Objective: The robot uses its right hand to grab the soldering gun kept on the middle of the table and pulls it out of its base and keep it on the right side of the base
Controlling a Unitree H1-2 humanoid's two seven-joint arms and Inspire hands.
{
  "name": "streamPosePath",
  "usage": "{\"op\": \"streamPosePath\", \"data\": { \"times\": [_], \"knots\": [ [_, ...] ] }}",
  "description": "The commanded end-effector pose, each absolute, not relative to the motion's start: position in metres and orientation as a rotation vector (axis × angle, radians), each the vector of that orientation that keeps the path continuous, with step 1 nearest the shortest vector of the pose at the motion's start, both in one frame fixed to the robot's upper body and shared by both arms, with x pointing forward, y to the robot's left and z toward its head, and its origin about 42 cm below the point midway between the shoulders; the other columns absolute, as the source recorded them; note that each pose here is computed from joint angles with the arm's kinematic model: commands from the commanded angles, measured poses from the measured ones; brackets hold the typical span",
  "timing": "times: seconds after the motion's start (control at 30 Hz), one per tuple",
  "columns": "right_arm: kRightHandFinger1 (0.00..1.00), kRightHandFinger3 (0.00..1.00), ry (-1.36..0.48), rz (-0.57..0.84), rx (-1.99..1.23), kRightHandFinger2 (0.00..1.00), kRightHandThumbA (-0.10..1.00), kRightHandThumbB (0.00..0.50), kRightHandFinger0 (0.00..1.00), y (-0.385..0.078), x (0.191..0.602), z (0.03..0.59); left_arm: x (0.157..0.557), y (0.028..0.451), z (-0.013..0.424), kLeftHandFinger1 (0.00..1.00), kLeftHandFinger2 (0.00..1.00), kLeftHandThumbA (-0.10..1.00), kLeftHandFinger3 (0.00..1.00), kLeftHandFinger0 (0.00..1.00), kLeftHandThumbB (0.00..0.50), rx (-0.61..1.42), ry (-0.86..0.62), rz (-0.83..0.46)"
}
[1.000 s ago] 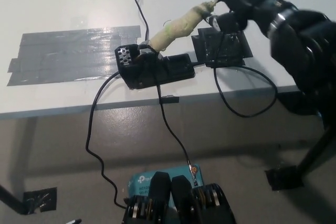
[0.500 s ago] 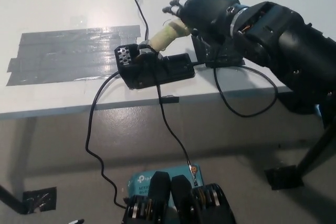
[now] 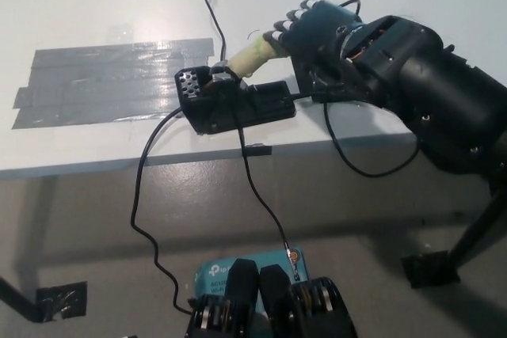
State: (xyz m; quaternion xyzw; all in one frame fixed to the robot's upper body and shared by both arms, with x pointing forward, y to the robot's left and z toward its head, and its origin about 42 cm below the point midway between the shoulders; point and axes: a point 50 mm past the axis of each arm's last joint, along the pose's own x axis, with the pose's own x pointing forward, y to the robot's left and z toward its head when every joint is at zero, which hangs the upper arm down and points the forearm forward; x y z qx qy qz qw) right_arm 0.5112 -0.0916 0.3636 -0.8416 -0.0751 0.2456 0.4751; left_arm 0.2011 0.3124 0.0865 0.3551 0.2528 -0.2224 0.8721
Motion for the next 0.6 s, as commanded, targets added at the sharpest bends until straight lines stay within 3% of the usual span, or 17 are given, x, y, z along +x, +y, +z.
{"op": "streamPosePath", "data": {
  "times": [0.0, 0.13, 0.27, 0.57],
  "knots": [
    [1.0, 1.0, -0.153, 0.376, -2.15, 1.0, 0.39, 0.5, 1.0, -0.111, 0.524, 0.383, 0.203, 0.313, 0.095, 0.81, 0.95, 0.57, 1.0, 0.73, 0.175, 0.763, 0.524, -0.486],
    [1.0, 1.0, -0.252, 0.279, -2.169, 1.0, 0.34, 0.5, 1.0, -0.114, 0.523, 0.368, 0.202, 0.309, 0.094, 0.81, 0.96, 0.55, 1.0, 0.72, 0.162, 0.752, 0.527, -0.486],
    [1.0, 1.0, -0.306, 0.235, -2.179, 1.0, 0.38, 0.5, 1.0, -0.112, 0.524, 0.348, 0.202, 0.309, 0.095, 0.82, 0.97, 0.56, 1.0, 0.73, 0.147, 0.753, 0.514, -0.495],
    [1.0, 1.0, -0.201, 0.307, -2.157, 1.0, 0.41, 0.5, 1.0, -0.117, 0.511, 0.293, 0.204, 0.305, 0.095, 0.8, 0.94, 0.58, 1.0, 0.71, 0.136, 0.776, 0.502, -0.51]
  ]
}}
